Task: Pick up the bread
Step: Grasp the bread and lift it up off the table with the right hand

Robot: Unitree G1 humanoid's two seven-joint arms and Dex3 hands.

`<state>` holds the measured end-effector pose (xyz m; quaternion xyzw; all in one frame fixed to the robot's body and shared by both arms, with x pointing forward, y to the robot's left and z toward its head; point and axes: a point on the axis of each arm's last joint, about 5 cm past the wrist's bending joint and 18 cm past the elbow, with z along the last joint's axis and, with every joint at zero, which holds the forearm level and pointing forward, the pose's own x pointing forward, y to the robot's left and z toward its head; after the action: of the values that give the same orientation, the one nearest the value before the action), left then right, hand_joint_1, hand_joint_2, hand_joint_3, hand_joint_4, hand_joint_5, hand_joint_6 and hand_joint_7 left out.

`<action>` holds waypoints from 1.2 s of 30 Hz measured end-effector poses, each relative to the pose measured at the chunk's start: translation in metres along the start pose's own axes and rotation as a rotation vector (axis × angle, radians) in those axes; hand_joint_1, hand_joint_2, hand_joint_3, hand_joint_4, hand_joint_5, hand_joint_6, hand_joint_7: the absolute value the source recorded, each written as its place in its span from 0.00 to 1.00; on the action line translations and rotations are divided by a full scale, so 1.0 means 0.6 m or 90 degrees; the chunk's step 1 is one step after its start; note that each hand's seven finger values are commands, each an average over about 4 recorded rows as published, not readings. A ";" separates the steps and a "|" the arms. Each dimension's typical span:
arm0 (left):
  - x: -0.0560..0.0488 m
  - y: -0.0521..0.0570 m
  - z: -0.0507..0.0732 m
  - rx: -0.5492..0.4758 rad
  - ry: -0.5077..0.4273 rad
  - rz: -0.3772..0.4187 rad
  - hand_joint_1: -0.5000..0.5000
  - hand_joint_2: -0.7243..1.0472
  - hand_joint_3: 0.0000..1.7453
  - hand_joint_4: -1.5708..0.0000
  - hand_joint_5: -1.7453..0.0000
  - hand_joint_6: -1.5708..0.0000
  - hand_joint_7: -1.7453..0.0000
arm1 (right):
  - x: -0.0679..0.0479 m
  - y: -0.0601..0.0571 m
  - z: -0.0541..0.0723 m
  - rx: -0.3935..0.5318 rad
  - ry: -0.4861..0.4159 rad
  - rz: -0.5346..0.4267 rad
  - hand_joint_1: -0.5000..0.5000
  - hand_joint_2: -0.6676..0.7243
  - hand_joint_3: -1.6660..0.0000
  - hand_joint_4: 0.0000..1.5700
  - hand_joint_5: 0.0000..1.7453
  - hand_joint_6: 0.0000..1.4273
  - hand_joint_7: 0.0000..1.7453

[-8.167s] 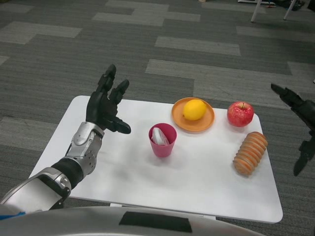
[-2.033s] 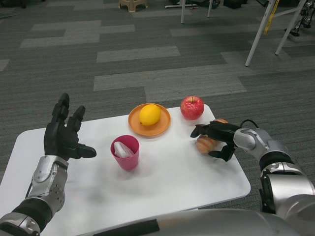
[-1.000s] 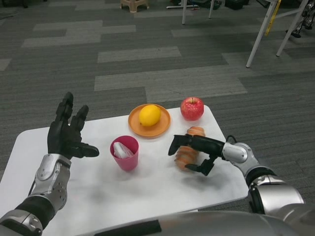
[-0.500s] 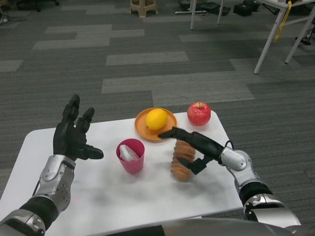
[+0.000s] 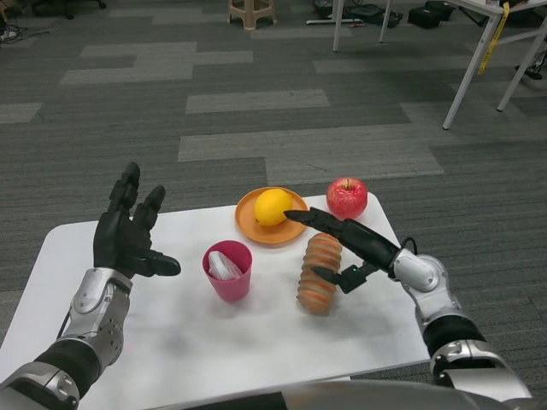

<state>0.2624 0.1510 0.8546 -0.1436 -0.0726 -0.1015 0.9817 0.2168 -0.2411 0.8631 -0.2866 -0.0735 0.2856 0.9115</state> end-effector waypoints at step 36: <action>-0.005 -0.001 -0.003 0.003 0.005 -0.010 1.00 0.15 0.05 1.00 0.76 1.00 1.00 | 0.092 -0.064 0.082 -0.466 -0.072 0.462 0.12 0.14 0.43 0.00 0.00 0.00 0.00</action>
<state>0.2593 0.1504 0.8524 -0.1401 -0.0698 -0.1097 0.9816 0.2662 -0.2122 0.9238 -0.5778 -0.1136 0.5541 0.5885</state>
